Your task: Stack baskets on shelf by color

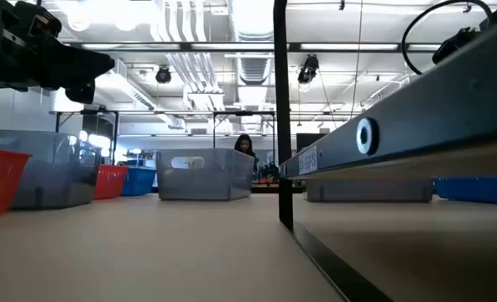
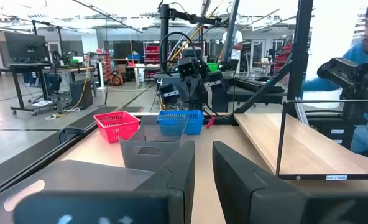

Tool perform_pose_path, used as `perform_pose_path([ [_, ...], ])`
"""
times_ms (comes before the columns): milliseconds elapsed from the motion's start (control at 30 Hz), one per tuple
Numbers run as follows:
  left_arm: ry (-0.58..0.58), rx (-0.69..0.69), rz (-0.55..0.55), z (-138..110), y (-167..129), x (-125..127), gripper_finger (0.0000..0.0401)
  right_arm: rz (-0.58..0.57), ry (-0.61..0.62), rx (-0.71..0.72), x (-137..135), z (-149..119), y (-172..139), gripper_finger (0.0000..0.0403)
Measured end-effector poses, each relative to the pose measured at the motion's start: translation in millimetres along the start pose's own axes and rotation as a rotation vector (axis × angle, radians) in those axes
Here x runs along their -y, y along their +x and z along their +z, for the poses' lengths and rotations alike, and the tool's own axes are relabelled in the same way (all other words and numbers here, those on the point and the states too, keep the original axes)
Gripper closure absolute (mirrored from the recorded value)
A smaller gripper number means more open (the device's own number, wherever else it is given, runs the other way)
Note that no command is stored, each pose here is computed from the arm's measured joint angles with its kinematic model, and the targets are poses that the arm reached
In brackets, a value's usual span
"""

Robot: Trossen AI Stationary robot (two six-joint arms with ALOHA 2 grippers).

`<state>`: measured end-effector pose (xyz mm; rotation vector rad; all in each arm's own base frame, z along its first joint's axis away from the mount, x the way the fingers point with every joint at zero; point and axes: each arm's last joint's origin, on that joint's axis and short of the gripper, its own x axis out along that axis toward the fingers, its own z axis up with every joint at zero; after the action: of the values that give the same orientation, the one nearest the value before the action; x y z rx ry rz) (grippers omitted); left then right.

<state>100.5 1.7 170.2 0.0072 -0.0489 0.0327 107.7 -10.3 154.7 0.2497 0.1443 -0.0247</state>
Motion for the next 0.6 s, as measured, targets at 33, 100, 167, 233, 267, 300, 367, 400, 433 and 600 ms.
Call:
perform_pose_path([
  [33,0.0,0.0,0.0,-0.1,0.0,0.0,0.0361,0.0,0.0,0.0,0.0,-0.1,0.0,0.0394],
  [100,0.0,-0.001,0.006,-0.2,0.0,-0.2,0.0361,0.0,0.0,0.0,0.0,0.0,0.0,0.0394],
  [167,0.0,0.0,0.006,0.0,0.0,-0.2,0.0361,0.0,0.0,-0.001,0.0,-0.1,0.0,0.0394],
  [233,0.0,0.0,0.006,-0.1,0.0,-0.2,0.0361,0.0,0.0,0.0,0.0,-0.1,0.0,0.0394],
  [267,0.0,0.0,0.006,-0.1,0.0,-0.2,0.0361,0.0,0.0,-0.001,0.0,-0.2,0.0,0.0394],
  [300,0.0,0.0,0.006,0.0,0.0,-0.2,0.0361,0.0,0.0,0.0,0.0,0.0,0.0,0.0394],
  [367,0.0,-0.001,0.005,-0.1,0.0,-0.2,0.0361,0.0,0.0,-0.001,0.0,-0.1,0.0,0.0394],
  [400,0.0,-0.001,0.005,-0.1,0.0,-0.1,0.0361,0.0,0.0,0.0,0.0,0.0,0.0,0.0394],
  [433,0.0,-0.001,0.005,-0.1,0.0,-0.2,0.0361,0.0,0.0,0.0,0.0,0.0,0.0,0.0394],
  [600,0.0,-0.001,0.001,-0.1,0.0,0.0,0.0361,0.0,0.0,0.0,0.0,0.0,0.0,0.0394],
])
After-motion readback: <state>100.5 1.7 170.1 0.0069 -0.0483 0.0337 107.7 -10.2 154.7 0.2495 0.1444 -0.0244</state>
